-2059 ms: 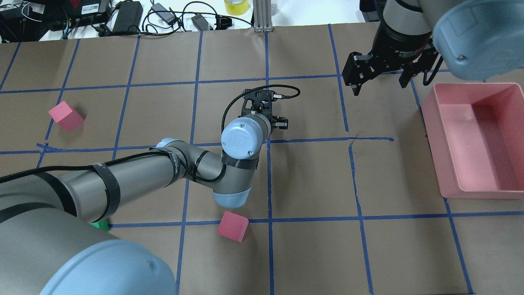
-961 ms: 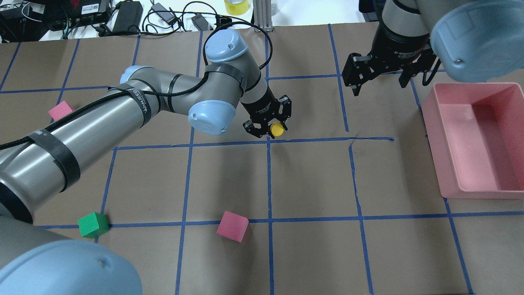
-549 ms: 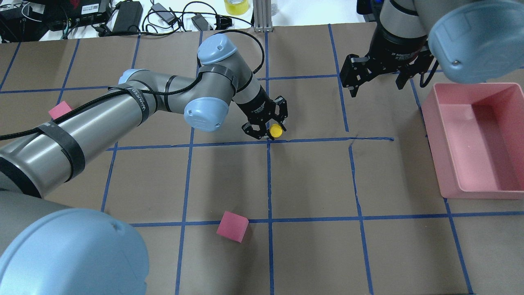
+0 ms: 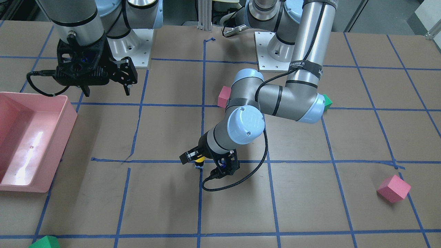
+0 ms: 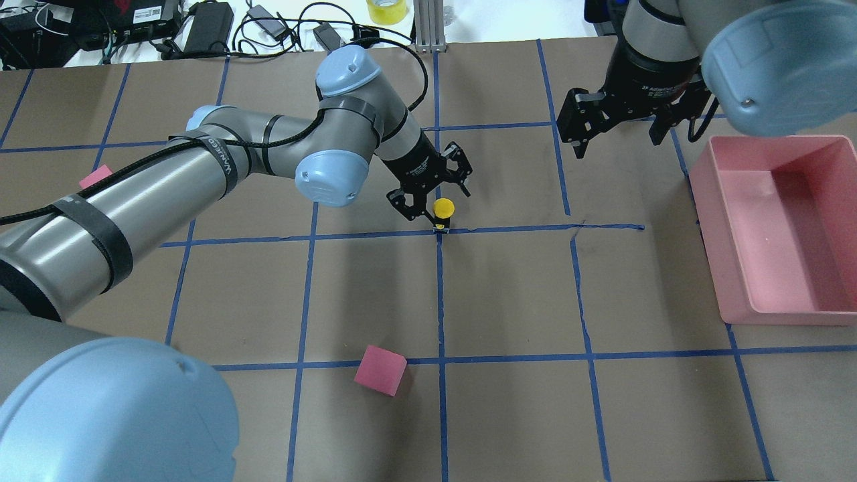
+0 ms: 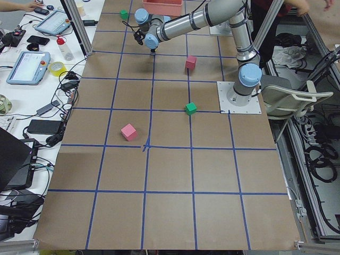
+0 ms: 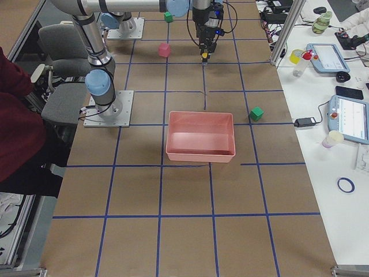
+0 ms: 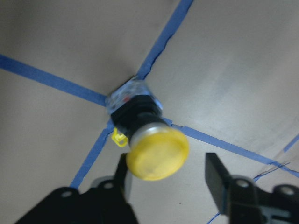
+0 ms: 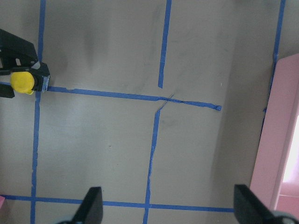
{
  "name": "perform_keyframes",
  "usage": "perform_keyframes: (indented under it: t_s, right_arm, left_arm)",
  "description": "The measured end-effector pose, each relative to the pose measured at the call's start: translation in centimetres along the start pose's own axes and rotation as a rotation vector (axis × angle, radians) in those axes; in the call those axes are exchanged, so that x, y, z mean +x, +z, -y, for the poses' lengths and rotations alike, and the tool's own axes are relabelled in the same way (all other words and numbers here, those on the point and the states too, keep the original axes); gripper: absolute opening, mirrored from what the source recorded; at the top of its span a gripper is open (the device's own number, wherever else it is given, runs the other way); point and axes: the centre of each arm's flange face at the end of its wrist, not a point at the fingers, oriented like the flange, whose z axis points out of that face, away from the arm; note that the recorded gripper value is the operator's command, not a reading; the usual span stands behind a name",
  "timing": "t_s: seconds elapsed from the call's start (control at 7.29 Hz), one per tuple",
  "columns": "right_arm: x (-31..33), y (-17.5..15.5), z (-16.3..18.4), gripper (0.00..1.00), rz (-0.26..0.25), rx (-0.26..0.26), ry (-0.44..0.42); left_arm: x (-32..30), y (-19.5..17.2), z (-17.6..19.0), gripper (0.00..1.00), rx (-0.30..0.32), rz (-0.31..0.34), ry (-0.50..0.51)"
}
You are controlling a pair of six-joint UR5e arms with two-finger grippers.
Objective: Align button upright
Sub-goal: 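Open the left gripper and withdraw it from the upright button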
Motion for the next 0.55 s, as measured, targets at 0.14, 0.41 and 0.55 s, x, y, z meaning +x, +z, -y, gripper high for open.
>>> perform_keyframes:
  t_s: [0.14,0.41,0.55]
  right_arm:
    - [0.0,0.0,0.0,1.00,0.002,0.000,-0.001]
    - [0.0,0.1,-0.1,1.00,-0.001,-0.005,-0.001]
    - [0.0,0.2,-0.1,1.00,-0.005,-0.008,-0.001]
  left_arm:
    - [0.0,-2.9,0.5,1.00,0.014,-0.009,0.001]
    - [-0.5,-10.2,-1.0,1.00,0.021,-0.003,0.078]
    - [-1.3,-13.3,-2.9,1.00,0.020,0.028,0.148]
